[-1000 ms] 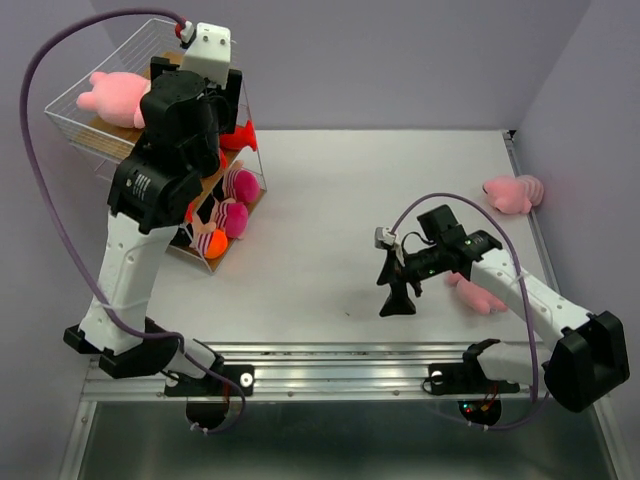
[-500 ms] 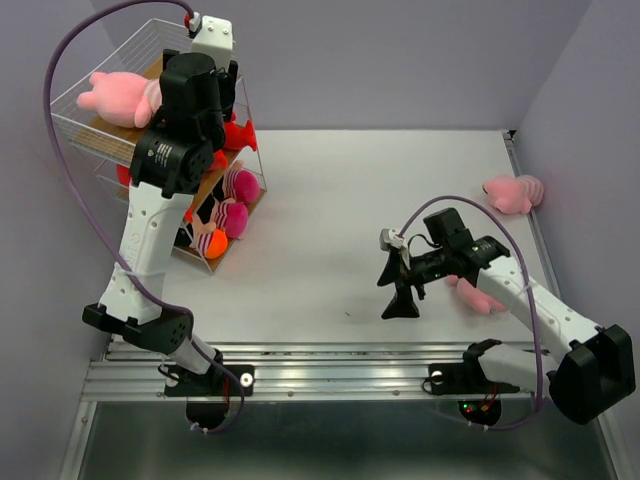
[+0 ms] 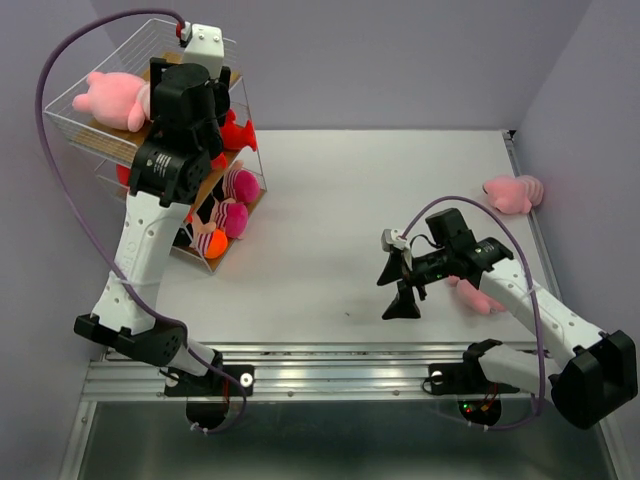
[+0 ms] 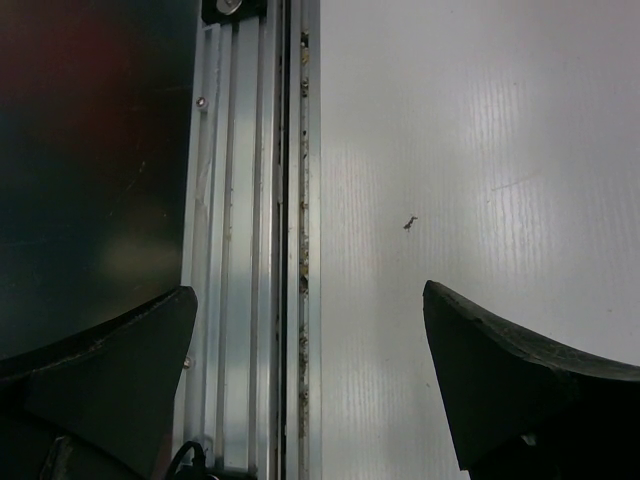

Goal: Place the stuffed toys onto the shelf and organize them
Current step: Place the stuffed toy onto shelf

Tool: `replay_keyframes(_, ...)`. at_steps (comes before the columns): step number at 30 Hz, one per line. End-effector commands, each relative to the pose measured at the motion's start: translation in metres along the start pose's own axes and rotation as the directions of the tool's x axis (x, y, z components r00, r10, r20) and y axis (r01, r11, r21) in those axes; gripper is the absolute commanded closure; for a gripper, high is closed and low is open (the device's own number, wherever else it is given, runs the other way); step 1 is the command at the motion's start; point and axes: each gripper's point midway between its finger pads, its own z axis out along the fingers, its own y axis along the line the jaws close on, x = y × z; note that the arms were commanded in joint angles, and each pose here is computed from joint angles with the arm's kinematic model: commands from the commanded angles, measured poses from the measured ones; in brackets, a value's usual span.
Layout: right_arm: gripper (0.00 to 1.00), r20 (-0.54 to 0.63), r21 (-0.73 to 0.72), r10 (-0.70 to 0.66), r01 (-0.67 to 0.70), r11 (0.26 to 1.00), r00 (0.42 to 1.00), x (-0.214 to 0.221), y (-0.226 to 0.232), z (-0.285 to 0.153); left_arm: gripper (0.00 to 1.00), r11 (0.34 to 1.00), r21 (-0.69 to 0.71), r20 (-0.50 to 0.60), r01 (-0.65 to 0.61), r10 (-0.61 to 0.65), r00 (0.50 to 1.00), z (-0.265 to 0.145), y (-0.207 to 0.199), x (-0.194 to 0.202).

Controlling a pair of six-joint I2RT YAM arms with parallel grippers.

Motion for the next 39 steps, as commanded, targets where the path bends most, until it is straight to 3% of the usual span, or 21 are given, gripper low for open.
replay_keyframes(1,0.0,0.037,-0.015,-0.051,0.052,0.999,0.998,-0.009,0.003,-0.001,0.25,0.992,-0.124,0.056,0.003,0.004,0.998,-0.012,0.034,-0.008)
replay_keyframes(9,0.0,0.035,-0.022,-0.051,0.052,0.998,0.998,-0.007,0.004,-0.001,0.31,0.985,-0.156,0.014,-0.07,0.073,0.997,0.001,0.03,0.015)
replay_keyframes(12,0.0,0.037,-0.023,-0.054,0.055,0.998,0.998,-0.008,0.004,-0.001,0.56,0.986,-0.153,0.01,-0.071,0.074,0.997,0.003,0.029,0.016)
replay_keyframes(13,0.0,0.037,-0.024,-0.054,0.055,0.998,0.998,-0.008,0.005,-0.001,0.73,0.985,-0.156,0.009,-0.071,0.073,0.997,0.003,0.03,0.016)
replay_keyframes(14,0.0,0.038,-0.024,-0.055,0.056,0.998,0.998,-0.008,0.005,-0.002,0.81,0.985,-0.157,0.006,-0.072,0.074,0.997,0.003,0.029,0.016)
replay_keyframes(20,0.0,0.039,-0.028,-0.057,0.058,0.998,0.998,-0.008,0.006,-0.002,1.0,0.989,-0.141,0.015,-0.047,0.05,0.999,-0.002,0.033,0.011)
replay_keyframes(24,0.0,0.038,-0.022,-0.064,0.065,0.998,0.997,-0.009,0.005,-0.002,1.0,0.995,-0.089,0.067,0.032,-0.026,0.997,-0.011,0.031,-0.002)
replay_keyframes(28,0.0,0.037,-0.02,-0.064,0.065,0.998,0.997,-0.008,0.005,-0.003,1.0,0.979,-0.055,0.142,0.195,-0.186,0.972,-0.023,0.035,-0.014)
replay_keyframes(31,0.0,0.036,-0.02,-0.063,0.064,0.998,0.997,-0.008,0.005,-0.002,1.0,0.937,-0.03,0.249,0.347,-0.329,0.911,-0.043,0.051,-0.03)
replay_keyframes(34,0.0,0.036,-0.021,-0.062,0.062,0.998,0.997,-0.008,0.005,-0.002,1.0,0.878,-0.003,0.303,0.478,-0.455,0.838,-0.055,0.056,-0.022)
replay_keyframes(39,0.0,0.03,-0.026,-0.05,0.051,0.998,0.998,-0.005,0.004,-0.001,1.0,0.719,0.064,0.433,0.692,-0.645,0.629,-0.083,0.082,-0.025)
